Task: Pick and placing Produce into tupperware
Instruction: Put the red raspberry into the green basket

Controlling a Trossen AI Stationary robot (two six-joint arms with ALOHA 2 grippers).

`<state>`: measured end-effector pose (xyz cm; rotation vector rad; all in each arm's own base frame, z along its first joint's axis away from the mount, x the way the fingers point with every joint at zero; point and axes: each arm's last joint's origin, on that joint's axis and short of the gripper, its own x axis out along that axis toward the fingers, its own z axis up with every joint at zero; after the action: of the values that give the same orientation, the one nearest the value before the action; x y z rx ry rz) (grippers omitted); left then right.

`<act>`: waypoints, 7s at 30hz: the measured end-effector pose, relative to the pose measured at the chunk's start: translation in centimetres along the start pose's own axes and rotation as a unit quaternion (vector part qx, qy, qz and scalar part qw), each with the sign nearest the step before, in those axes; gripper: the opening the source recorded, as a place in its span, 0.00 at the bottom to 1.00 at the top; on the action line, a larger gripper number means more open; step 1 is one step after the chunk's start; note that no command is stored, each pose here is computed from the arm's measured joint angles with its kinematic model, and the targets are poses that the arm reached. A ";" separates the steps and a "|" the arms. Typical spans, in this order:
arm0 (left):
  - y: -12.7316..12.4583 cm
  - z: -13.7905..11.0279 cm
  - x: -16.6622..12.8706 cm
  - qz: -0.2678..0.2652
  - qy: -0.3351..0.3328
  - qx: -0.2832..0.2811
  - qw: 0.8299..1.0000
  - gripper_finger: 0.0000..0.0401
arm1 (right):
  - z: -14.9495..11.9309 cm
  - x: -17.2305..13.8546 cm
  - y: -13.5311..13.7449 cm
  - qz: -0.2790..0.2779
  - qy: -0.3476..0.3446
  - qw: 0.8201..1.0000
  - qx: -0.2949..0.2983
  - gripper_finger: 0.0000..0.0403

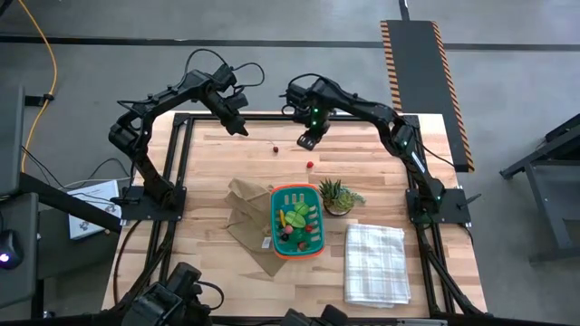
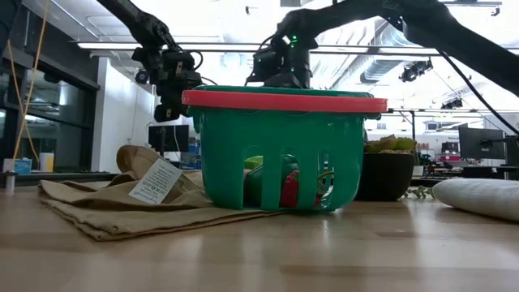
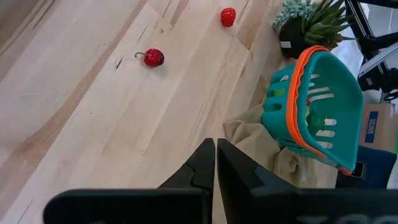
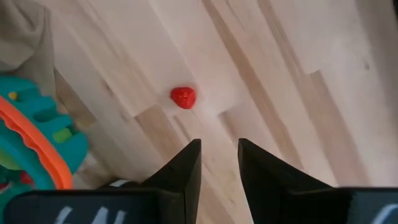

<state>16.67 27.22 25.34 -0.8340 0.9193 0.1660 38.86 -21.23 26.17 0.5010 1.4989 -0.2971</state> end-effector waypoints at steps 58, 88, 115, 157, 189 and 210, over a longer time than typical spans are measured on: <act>0.0 -0.3 0.0 0.015 0.016 -0.007 1.000 0.02 | 2.2 7.9 3.2 -0.021 0.069 0.992 0.101 0.43; 0.0 -0.5 0.0 0.012 0.025 -0.015 0.999 0.02 | 2.8 11.2 2.9 -0.008 0.104 0.990 0.099 0.43; -0.1 -0.5 0.0 0.012 0.026 -0.016 0.999 0.02 | 2.8 11.5 2.8 -0.019 0.108 0.988 0.108 0.43; -0.1 -0.5 0.0 0.011 0.028 -0.018 0.999 0.02 | 2.7 11.5 2.4 -0.020 0.111 0.988 0.106 0.41; 0.5 -0.4 -0.1 0.095 0.041 -0.006 0.995 0.02 | 2.5 11.4 2.4 -0.023 0.123 0.988 0.089 0.33; 0.6 -0.5 -0.1 0.109 0.047 -0.008 0.993 0.02 | 2.7 9.9 1.3 -0.004 0.106 0.986 0.129 0.35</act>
<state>16.07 27.31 24.94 -0.7592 1.0997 0.3259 42.52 -20.27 16.52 0.7520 1.6792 -0.4584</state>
